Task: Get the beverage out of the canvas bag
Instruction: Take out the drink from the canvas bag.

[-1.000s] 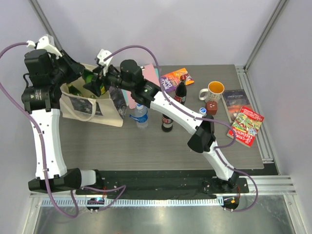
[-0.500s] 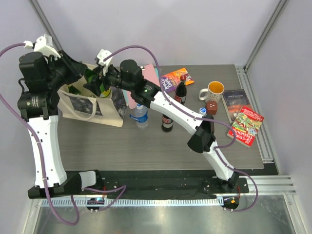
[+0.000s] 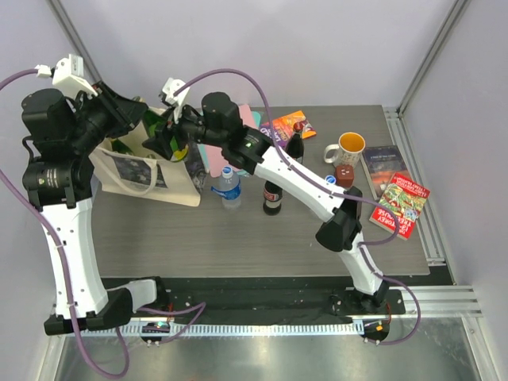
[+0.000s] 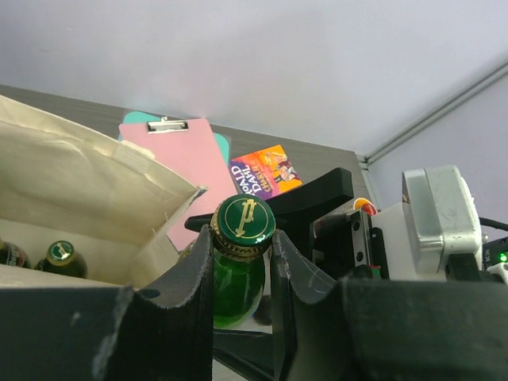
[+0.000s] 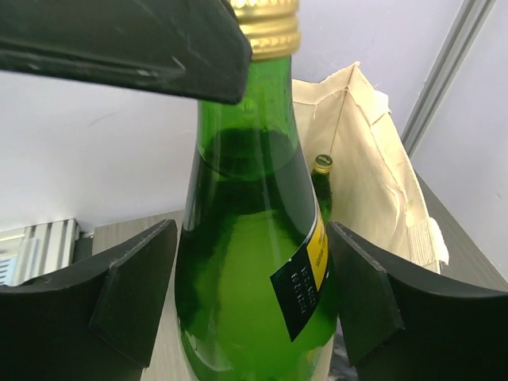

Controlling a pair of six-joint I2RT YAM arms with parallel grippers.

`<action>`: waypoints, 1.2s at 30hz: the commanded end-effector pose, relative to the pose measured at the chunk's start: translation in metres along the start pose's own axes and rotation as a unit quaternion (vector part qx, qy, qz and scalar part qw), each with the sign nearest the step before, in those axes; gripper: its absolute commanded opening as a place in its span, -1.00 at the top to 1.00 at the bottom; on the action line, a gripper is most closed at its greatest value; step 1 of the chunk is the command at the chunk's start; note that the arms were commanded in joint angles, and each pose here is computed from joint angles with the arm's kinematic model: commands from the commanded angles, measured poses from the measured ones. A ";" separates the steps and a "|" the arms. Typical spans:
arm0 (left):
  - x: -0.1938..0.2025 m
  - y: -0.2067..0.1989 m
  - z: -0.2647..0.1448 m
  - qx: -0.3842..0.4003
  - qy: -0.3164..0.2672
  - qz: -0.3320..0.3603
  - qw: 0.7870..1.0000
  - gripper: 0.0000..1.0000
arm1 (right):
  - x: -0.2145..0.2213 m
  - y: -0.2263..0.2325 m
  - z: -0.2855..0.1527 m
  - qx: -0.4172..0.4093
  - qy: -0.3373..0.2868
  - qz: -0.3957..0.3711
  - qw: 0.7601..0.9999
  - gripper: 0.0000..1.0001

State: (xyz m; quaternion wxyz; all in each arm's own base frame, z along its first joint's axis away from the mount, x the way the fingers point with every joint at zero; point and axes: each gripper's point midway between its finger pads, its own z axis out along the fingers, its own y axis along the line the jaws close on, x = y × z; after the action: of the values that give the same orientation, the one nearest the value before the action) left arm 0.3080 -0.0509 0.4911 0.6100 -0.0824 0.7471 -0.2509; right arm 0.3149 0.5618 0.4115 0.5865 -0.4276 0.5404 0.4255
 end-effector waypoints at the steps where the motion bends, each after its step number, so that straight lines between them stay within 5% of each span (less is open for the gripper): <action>1: -0.052 -0.057 -0.032 0.095 -0.102 0.040 0.989 1.00 | -0.059 0.024 -0.036 -0.026 -0.031 -0.005 0.999 -0.51; 11: -0.043 -0.071 -0.034 0.133 -0.083 0.024 0.987 1.00 | -0.035 0.041 -0.050 -0.050 0.017 0.029 0.998 -0.33; 16: -0.037 -0.078 -0.036 0.153 -0.073 0.011 0.985 1.00 | -0.030 0.050 -0.056 -0.067 0.027 0.048 0.996 0.43; 21: -0.023 -0.082 -0.034 0.173 -0.041 -0.035 0.983 1.00 | -0.038 0.056 -0.067 -0.073 0.016 0.047 0.996 0.79; 36: 0.054 -0.071 -0.033 0.178 0.066 -0.161 0.968 0.08 | -0.016 0.076 -0.098 -0.094 0.031 0.092 0.991 0.95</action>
State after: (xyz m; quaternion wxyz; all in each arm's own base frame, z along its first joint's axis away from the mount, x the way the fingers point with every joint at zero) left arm 0.2705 -0.1068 0.4448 0.4970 -0.1180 0.7518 -0.4171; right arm 0.2517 0.4909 0.3642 0.4668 -0.4372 0.6221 0.4516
